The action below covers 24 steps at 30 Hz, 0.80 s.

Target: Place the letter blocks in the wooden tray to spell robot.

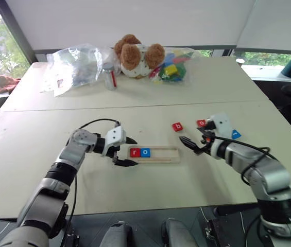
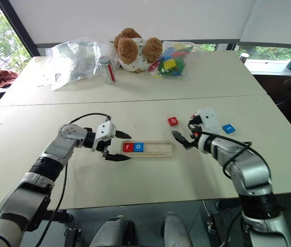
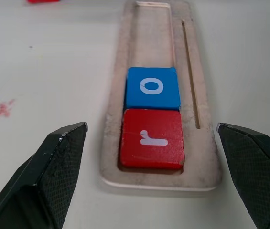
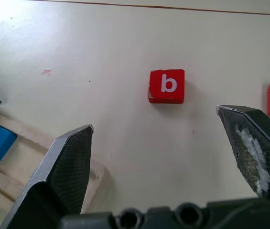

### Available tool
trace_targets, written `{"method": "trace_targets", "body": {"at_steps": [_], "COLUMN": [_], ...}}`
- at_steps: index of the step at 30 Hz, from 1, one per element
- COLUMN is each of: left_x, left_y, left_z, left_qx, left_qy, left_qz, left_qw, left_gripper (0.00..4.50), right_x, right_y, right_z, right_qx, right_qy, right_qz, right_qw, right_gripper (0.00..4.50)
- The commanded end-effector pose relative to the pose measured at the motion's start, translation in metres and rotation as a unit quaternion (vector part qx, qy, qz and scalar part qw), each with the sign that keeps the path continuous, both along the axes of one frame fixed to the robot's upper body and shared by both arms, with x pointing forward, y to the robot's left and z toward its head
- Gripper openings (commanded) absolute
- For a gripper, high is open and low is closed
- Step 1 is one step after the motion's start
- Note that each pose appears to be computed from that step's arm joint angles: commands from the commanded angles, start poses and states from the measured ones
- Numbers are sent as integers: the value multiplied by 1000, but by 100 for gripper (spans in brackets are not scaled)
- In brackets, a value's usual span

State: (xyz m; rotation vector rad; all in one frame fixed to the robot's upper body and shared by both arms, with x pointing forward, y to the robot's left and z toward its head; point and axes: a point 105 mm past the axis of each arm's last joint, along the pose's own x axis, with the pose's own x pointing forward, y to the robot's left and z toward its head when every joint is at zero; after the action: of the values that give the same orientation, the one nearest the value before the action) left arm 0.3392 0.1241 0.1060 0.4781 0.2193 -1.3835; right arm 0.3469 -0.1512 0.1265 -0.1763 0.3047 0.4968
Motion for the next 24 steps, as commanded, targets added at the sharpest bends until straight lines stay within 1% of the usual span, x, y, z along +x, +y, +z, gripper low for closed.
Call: {"method": "trace_targets", "body": {"at_steps": [1, 3, 6, 8, 11, 14, 15, 18, 19, 21, 24], "left_x": [-5, -10, -20, -29, -43, -50, -52, -55, -55, -54, -49], "left_y": [30, 42, 57, 61, 60, 58, 57, 57, 57, 56, 49], "left_z": [37, 54, 74, 80, 81, 82, 82, 81, 80, 80, 77], "left_qx": [-32, -46, -54, -57, -57, -62, -64, -65, -63, -58, -49], "left_qy": [-8, -5, -17, -14, -6, -2, 0, 5, 5, 3, -5], "left_qz": [42, 67, 108, 126, 145, 161, 163, 168, 168, 162, 148], "left_qw": [999, 997, 993, 990, 988, 985, 984, 984, 984, 985, 988], "left_gripper": [447, 447, 447, 447, 447, 450, 450, 450, 450, 450, 450], "right_x": [20, 29, 41, 46, 52, 53, 53, 54, 54, 56, 58], "right_y": [4, 1, 4, 3, 5, 7, 7, 7, 7, 8, -2], "right_z": [0, -7, -10, -12, -17, -24, -26, -27, -26, -21, -2], "right_qx": [-13, -19, -6, -7, 4, 6, 1, 1, 2, 0, -8], "right_qy": [-23, -12, -5, -1, 14, 26, 27, 27, 26, 18, -13], "right_qz": [-16, -33, -47, -63, -84, -93, -95, -100, -100, -102, -126], "right_qw": [1000, 999, 999, 998, 996, 995, 995, 995, 995, 995, 992], "right_gripper": [450, 450, 450, 450, 450, 367, 322, 166, 122, 117, 117]}}
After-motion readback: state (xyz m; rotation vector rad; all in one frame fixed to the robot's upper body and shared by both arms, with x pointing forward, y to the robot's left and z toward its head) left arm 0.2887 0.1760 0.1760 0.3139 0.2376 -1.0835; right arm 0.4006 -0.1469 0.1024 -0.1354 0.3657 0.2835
